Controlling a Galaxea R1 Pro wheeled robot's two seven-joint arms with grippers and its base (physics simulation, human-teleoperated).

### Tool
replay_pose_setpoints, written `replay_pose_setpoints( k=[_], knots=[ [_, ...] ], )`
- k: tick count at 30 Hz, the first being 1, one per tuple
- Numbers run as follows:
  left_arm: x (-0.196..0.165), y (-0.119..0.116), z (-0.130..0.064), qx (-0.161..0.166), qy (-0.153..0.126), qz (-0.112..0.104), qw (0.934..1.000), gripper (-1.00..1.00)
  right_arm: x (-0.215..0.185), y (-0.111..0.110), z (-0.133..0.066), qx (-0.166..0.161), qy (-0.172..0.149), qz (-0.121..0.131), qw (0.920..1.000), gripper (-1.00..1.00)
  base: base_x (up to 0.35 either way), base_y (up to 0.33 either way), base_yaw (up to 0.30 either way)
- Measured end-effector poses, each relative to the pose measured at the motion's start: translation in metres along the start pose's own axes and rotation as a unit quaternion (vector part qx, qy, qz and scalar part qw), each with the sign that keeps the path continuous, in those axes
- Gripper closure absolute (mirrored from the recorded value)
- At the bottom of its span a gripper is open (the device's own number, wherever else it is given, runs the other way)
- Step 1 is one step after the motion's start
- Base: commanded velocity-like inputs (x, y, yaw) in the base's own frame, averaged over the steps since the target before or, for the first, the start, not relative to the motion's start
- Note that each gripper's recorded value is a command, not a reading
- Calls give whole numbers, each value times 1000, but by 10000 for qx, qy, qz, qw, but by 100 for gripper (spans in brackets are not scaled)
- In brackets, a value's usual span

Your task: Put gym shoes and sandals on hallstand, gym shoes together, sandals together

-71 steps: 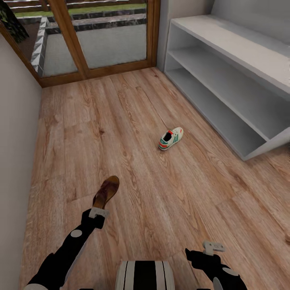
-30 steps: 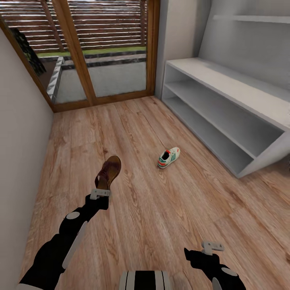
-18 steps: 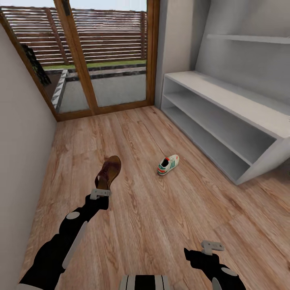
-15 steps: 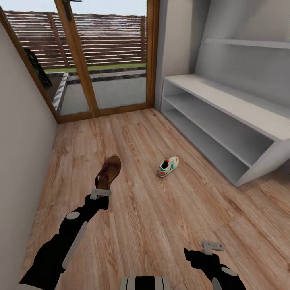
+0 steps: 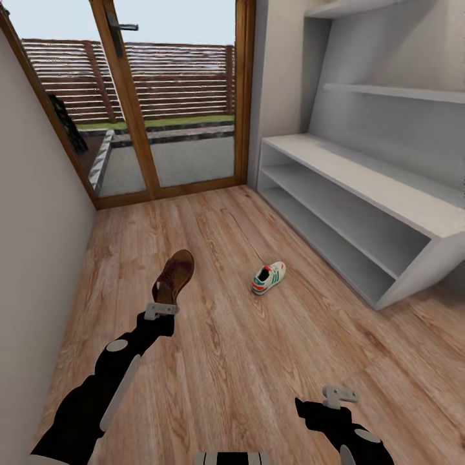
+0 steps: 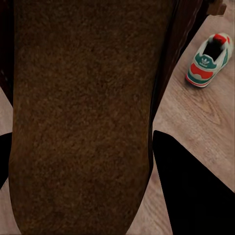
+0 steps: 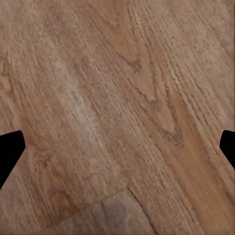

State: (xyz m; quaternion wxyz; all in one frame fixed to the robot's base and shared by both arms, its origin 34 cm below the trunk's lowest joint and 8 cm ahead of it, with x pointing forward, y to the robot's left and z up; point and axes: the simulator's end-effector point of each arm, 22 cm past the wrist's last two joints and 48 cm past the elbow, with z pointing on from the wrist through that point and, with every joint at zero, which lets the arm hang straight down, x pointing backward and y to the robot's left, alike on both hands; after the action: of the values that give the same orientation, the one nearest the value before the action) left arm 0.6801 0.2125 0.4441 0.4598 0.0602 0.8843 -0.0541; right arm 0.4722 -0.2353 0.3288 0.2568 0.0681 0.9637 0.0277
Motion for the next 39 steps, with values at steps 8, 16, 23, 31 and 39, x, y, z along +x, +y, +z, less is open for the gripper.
replay_pose_setpoints(
  k=[8,16,23,31,39],
  knots=[
    [-24,0,-10,-4,-64,10,10000,100,-17,3,-16,-8,-62,0,10000,-100,0,0,0],
    [-36,0,-15,-8,-127,20,9999,100,-25,4,-23,-18,-127,-2,9999,-100,0,0,0],
    [-38,0,-16,-9,-146,23,9999,100,-27,4,-24,-20,-147,-3,9999,-100,135,24,0],
    [-38,0,-16,-9,-147,23,9999,100,-27,4,-24,-22,-147,-3,9999,-100,331,81,0],
    [-39,0,-17,-10,-159,24,9999,100,-28,5,-24,-23,-160,-4,9999,-100,340,105,0]
  ],
)
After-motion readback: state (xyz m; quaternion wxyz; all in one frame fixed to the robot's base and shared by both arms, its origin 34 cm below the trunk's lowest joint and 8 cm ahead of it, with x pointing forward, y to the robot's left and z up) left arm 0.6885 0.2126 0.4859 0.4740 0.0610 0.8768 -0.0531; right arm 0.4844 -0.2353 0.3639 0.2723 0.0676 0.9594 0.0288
